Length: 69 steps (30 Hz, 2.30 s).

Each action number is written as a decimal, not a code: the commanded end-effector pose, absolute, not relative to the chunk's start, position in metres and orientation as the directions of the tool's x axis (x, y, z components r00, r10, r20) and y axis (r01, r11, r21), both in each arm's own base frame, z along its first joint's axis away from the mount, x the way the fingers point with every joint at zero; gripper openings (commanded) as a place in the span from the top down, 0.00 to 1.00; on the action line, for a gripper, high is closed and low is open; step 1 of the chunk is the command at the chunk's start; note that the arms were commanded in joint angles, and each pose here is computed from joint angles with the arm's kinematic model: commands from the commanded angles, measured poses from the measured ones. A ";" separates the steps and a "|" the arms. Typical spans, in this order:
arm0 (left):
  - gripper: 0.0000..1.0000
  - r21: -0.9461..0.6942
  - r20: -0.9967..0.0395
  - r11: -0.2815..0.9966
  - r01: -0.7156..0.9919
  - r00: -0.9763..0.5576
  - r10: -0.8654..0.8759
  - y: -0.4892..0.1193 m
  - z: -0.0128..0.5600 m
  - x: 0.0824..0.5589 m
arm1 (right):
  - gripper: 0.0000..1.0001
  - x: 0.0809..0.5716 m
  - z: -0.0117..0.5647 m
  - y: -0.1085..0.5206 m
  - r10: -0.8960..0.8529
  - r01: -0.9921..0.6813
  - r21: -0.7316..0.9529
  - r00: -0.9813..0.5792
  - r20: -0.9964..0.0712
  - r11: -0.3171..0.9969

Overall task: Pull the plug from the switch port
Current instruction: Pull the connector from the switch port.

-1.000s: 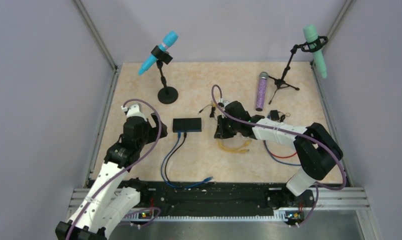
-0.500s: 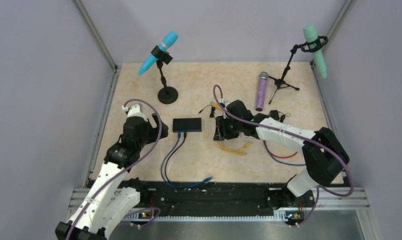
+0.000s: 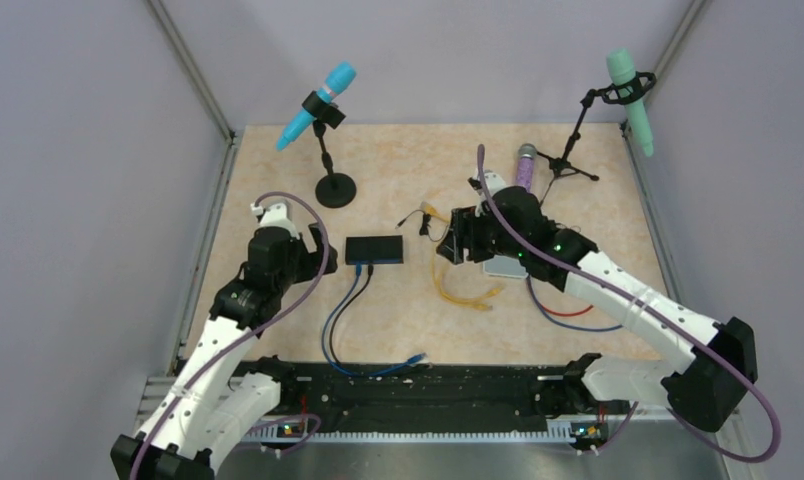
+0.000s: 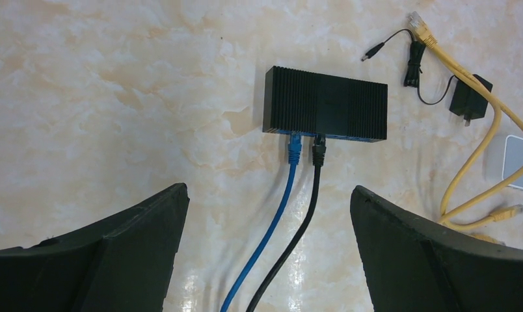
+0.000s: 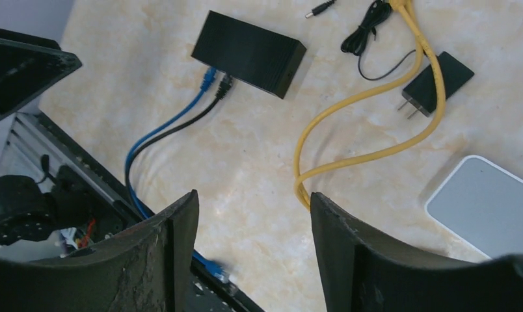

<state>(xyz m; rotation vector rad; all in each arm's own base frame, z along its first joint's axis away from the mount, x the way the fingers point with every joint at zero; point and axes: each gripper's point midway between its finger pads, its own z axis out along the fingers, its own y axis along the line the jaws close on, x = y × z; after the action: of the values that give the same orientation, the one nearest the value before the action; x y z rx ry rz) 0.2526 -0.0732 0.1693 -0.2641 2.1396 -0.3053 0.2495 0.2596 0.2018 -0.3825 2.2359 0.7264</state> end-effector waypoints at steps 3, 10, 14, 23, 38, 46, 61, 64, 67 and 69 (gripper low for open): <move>0.01 -0.263 -0.861 0.964 0.044 -0.462 -0.214 -0.083 0.216 0.286 | 0.37 0.242 0.214 0.290 0.096 -0.439 0.591 -0.743 -0.662 0.677; 0.01 -0.178 -0.877 0.975 0.131 -0.470 -0.097 -0.097 0.219 0.323 | 0.37 0.242 0.201 0.341 0.092 -0.375 0.761 -0.867 -0.490 0.530; 0.01 -0.020 -0.833 0.939 0.342 -0.525 0.174 -0.113 0.203 0.338 | 0.39 0.260 0.198 0.364 0.112 -0.356 0.797 -0.880 -0.462 0.488; 0.01 0.117 -0.769 0.936 0.333 -0.566 0.298 -0.093 0.192 0.348 | 0.40 0.305 0.143 0.400 0.043 -0.299 0.736 -0.913 -0.406 0.607; 0.06 -0.250 -0.664 0.914 0.319 -0.743 0.077 -0.140 0.086 0.327 | 0.39 0.330 0.090 0.376 -0.052 -0.304 0.568 -0.908 -0.416 0.765; 0.08 -0.304 -0.646 0.905 0.297 -0.763 0.033 -0.145 0.067 0.322 | 0.38 0.339 0.073 0.376 -0.086 -0.308 0.564 -0.919 -0.385 0.766; 0.22 -0.525 -0.597 0.802 0.285 -0.795 -0.108 -0.176 0.057 0.297 | 0.38 0.356 0.060 0.399 -0.175 -0.362 0.571 -0.918 -0.356 0.737; 0.23 -0.554 -0.581 0.782 0.288 -0.806 -0.115 -0.180 0.060 0.287 | 0.38 0.360 0.057 0.397 -0.192 -0.369 0.544 -0.915 -0.355 0.753; 0.23 -0.577 -0.563 0.769 0.275 -0.816 -0.131 -0.181 0.064 0.275 | 0.38 0.364 0.060 0.397 -0.200 -0.385 0.530 -0.906 -0.374 0.755; 0.23 -0.593 -0.539 0.764 0.252 -0.829 -0.145 -0.181 0.064 0.266 | 0.38 0.366 0.064 0.401 -0.205 -0.398 0.537 -0.901 -0.383 0.744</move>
<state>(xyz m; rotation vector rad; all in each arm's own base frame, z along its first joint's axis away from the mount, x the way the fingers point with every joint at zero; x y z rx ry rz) 0.2790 -0.1686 0.0447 0.0905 2.4258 -0.7955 0.3539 0.3934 0.0499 -0.4163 2.7002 0.8983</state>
